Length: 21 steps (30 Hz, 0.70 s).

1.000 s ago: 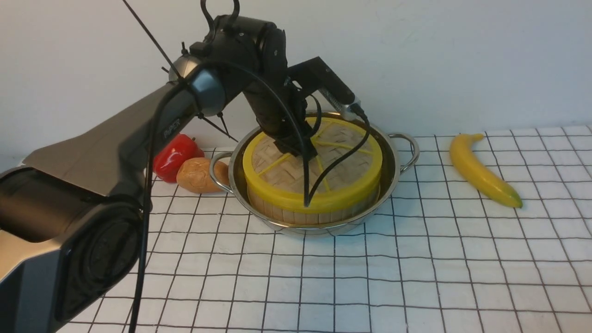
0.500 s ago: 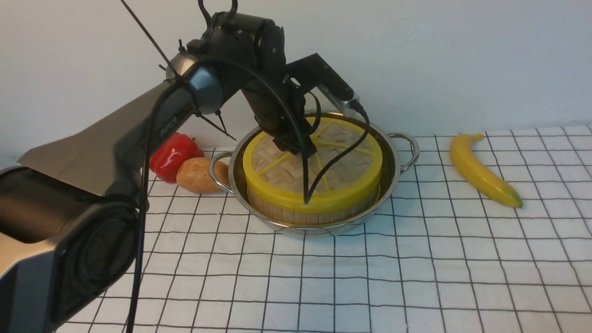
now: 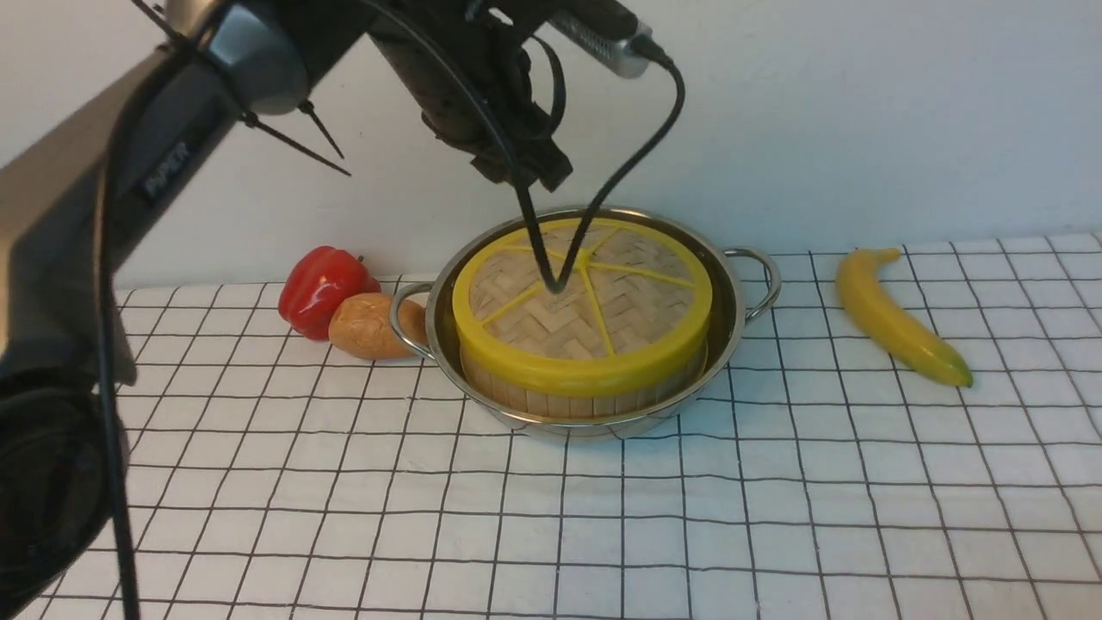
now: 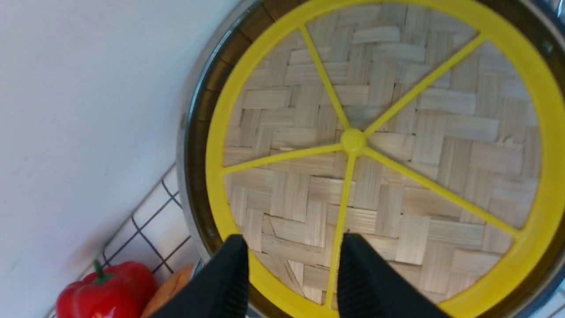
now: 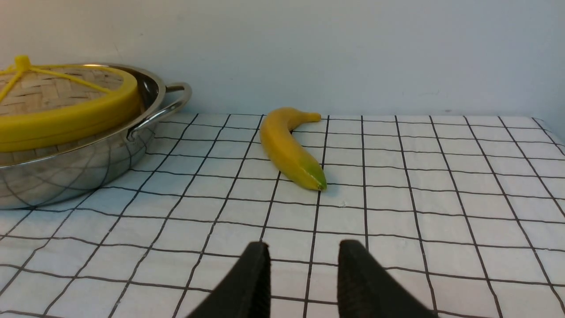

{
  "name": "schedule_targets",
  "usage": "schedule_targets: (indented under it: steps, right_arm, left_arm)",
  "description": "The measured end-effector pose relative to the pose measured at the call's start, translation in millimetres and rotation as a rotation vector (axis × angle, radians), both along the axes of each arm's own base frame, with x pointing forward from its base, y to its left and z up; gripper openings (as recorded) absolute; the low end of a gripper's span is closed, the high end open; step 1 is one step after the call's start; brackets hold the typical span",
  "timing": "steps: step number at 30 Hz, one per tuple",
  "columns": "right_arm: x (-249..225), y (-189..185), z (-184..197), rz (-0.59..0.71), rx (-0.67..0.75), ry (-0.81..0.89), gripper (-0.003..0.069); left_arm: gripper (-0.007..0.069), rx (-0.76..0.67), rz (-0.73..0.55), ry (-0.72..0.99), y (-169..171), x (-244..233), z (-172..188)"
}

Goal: Place the steamer in the pot on the white tablecloth, and put the lid on the steamer.

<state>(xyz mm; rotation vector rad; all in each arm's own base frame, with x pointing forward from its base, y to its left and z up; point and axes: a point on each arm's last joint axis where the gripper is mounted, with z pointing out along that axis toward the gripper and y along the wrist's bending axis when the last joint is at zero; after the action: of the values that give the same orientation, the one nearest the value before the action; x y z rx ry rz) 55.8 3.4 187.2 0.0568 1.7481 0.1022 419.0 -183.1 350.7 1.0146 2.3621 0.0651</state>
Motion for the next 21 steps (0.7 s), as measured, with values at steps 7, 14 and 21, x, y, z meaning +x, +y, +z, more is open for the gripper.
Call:
schedule_targets:
  steps: [7, 14, 21]
  right_arm:
    - [0.0, 0.0, 0.0, 0.000, 0.000, 0.000, 0.0240]
    - [0.0, 0.0, 0.0, 0.000, 0.000, 0.000, 0.0240]
    - [0.0, 0.0, 0.0, 0.000, 0.000, 0.000, 0.0240]
  left_arm:
    - [0.0244, -0.168, 0.077, -0.115, 15.2, -42.1, 73.8]
    - [0.0242, -0.261, 0.072, -0.205, 19.7, -58.8, 104.1]
    - [0.0242, -0.302, 0.066, -0.293, 16.2, -50.7, 108.2]
